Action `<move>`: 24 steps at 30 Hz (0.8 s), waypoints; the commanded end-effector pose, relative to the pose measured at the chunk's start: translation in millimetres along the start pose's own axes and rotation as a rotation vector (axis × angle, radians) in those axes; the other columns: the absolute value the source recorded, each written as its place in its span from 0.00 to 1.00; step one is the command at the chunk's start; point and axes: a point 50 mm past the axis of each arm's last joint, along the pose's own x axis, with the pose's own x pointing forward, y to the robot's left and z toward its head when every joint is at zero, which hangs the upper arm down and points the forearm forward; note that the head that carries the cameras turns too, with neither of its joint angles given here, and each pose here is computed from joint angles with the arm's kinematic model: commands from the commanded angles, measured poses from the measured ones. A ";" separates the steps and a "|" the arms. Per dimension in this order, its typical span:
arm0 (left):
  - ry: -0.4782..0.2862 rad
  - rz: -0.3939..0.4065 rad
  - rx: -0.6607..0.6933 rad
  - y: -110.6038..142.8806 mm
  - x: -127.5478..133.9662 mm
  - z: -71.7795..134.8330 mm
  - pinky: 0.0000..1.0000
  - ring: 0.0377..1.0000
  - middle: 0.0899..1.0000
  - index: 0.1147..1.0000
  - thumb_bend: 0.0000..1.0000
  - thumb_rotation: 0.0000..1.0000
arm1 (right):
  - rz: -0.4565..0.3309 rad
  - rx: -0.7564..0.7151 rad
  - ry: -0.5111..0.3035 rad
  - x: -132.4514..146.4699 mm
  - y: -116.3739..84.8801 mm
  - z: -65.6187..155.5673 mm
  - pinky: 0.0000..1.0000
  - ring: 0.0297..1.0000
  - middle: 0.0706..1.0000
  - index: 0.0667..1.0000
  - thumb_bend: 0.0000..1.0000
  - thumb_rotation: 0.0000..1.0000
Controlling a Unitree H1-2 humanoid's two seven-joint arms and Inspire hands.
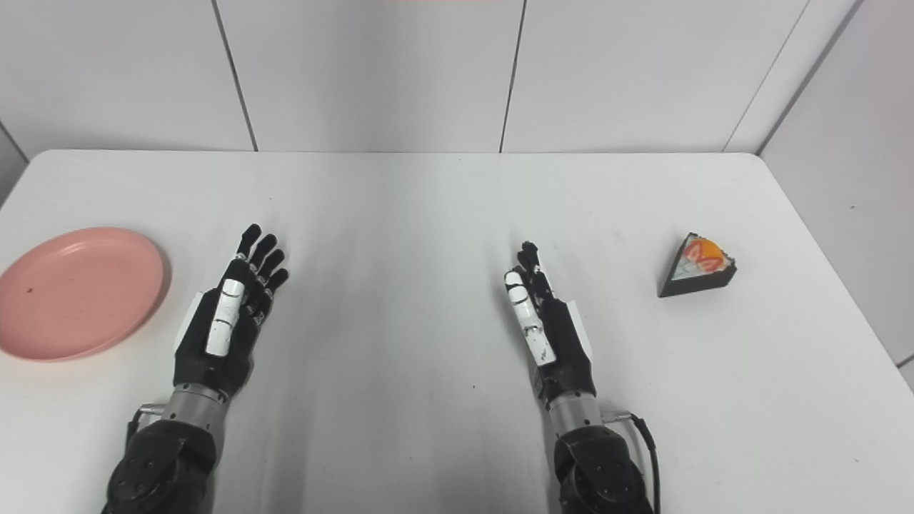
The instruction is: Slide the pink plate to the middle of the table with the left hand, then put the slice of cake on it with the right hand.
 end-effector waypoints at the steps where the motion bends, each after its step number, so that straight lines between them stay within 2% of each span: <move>1: -0.048 -0.010 0.006 0.2 6.4 6.2 0.98 0.99 1.00 0.98 0.78 0.82 | 0.007 -0.004 -0.085 4.6 1.9 12.5 1.00 0.98 0.99 1.00 0.60 0.82; 5: -0.050 -0.008 0.000 1.0 6.8 5.5 0.98 0.99 1.00 0.99 0.79 0.79 | 0.016 -0.014 -0.082 5.6 2.0 11.5 1.00 0.98 0.99 1.00 0.59 0.81; 10: -0.046 -0.017 0.028 1.7 6.2 5.4 0.98 1.00 1.00 1.00 0.78 0.83 | 0.012 -0.022 -0.076 5.1 2.0 11.5 1.00 0.98 0.99 1.00 0.60 0.80; 16: -0.046 -0.016 0.006 1.7 4.9 6.1 0.99 1.00 1.00 1.00 0.78 0.81 | 0.017 -0.022 -0.075 4.0 2.1 13.3 1.00 0.98 0.99 1.00 0.60 0.82; 19: -0.050 -0.015 0.009 1.4 5.2 6.1 0.99 0.99 1.00 1.00 0.78 0.79 | 0.009 -0.013 -0.079 4.4 1.6 13.4 1.00 0.98 0.99 1.00 0.59 0.80; 21: -0.049 -0.015 0.013 1.0 5.0 6.4 0.99 1.00 1.00 1.00 0.78 0.82 | 0.004 -0.010 -0.078 4.7 0.9 12.6 1.00 0.98 0.99 0.99 0.60 0.79; 24: -0.050 -0.009 -0.001 -0.5 4.7 5.9 0.98 0.99 1.00 1.00 0.77 0.80 | 0.003 -0.003 -0.076 4.3 0.5 12.0 1.00 0.99 0.99 1.00 0.61 0.77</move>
